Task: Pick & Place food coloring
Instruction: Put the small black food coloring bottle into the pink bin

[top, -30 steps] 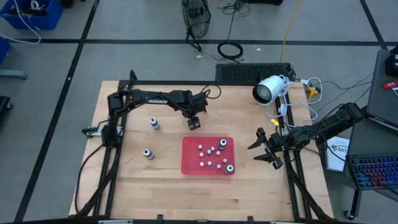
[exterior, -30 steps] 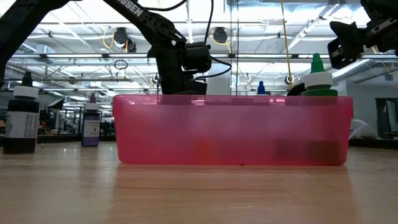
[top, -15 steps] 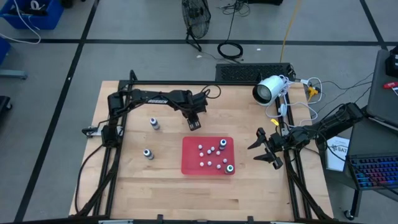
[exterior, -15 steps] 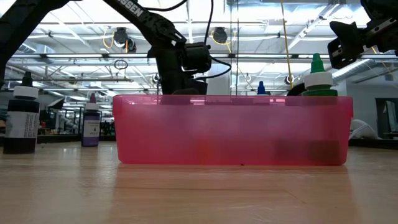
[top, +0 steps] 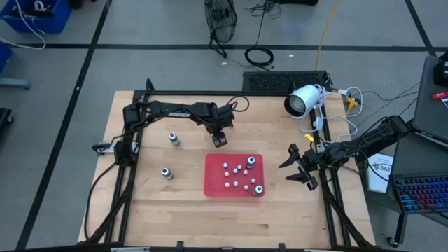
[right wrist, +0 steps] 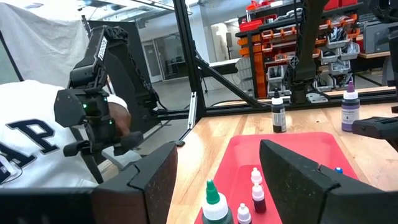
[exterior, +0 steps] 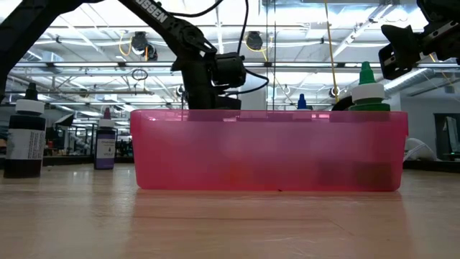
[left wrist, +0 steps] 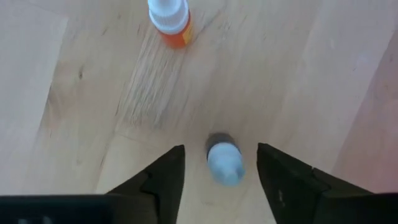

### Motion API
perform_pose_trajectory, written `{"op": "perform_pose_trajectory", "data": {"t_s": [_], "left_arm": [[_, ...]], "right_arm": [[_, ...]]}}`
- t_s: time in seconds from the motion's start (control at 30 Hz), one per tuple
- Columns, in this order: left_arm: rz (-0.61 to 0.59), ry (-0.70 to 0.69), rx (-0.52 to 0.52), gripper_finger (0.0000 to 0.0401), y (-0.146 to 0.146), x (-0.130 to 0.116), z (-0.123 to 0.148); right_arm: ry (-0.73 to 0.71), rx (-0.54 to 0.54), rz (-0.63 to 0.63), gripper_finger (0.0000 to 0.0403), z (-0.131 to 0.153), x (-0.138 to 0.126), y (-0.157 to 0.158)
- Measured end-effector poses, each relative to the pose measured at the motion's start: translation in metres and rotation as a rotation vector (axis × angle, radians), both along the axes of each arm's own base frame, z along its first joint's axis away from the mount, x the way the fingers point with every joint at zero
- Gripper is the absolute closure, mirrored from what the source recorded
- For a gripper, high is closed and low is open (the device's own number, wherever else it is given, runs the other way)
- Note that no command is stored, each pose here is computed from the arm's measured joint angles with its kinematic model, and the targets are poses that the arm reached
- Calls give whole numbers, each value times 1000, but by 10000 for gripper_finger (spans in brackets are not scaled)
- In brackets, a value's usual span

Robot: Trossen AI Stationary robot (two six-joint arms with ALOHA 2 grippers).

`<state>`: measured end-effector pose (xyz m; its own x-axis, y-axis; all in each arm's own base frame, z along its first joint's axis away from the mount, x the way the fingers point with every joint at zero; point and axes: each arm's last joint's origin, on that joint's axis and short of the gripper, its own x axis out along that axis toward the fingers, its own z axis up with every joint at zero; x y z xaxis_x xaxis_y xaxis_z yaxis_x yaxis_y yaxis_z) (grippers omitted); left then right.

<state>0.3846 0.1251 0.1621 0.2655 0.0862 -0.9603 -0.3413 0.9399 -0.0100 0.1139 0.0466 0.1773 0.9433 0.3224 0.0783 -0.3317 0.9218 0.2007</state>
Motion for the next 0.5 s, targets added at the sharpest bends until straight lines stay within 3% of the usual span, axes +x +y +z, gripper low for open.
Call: {"op": "perform_pose_trajectory", "data": {"t_s": [0.27,0.5], "left_arm": [[-25,5,6,186,0,0,-1],[-31,14,-1,235,0,1,-6]], "right_arm": [[0,0,0,186,0,0,0],[0,1,0,186,0,0,0]]}}
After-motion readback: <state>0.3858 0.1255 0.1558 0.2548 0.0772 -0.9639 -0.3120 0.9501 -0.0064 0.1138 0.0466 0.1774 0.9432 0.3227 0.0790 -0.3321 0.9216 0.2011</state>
